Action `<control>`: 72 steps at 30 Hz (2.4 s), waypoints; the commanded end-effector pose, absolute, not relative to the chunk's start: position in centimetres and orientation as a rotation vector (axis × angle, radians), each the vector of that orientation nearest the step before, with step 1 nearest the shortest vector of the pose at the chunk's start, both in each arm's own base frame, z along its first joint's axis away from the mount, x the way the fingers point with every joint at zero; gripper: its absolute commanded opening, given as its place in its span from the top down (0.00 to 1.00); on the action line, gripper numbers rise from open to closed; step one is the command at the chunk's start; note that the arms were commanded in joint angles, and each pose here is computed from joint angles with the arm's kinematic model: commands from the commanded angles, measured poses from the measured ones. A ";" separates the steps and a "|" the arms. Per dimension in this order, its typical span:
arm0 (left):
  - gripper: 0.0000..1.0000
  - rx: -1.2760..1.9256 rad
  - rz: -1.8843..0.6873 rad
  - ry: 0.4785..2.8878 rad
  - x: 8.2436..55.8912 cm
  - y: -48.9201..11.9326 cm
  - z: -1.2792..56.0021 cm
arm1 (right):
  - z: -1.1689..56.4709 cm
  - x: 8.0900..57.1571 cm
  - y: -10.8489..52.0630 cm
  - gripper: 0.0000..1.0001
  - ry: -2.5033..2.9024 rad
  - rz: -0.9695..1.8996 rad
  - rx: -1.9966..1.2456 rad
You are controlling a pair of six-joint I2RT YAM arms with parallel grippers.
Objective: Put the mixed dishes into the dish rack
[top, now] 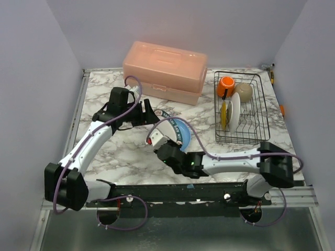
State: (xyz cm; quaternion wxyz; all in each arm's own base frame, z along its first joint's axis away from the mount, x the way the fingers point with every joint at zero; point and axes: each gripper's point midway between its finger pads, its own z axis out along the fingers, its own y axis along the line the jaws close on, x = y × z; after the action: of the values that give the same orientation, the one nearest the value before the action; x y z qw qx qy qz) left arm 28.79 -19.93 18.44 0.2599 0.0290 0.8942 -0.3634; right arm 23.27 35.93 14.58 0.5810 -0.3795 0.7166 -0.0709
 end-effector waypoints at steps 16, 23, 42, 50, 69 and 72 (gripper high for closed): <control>0.13 0.175 -0.832 1.937 28.7 -17.4 26.3 | 24.8 23.8 26.2 1.00 1.849 0.521 -0.431; 0.13 0.271 -0.955 1.990 28.0 -19.7 25.5 | 31.1 25.3 18.3 1.00 1.789 0.193 -0.235; 0.13 0.357 -1.016 2.023 26.7 -21.8 24.7 | 37.3 23.6 8.4 1.00 1.622 0.026 0.132; 0.13 0.405 -0.956 2.033 26.1 -22.2 24.4 | 39.4 29.6 8.8 1.00 1.659 0.047 0.136; 0.13 0.483 -0.964 2.023 24.6 -23.5 24.5 | 31.9 34.4 -0.9 1.00 1.909 0.407 0.077; 0.13 0.489 -0.975 2.018 24.5 -23.7 24.6 | 30.6 34.4 -1.1 1.00 1.948 0.380 0.038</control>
State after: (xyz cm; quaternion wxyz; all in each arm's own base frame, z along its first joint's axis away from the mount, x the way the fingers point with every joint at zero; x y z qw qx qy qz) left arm 24.60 -23.56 23.12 0.3946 0.1827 0.8128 -0.3875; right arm 34.81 -2.32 30.07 0.5313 0.1050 0.8259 0.1568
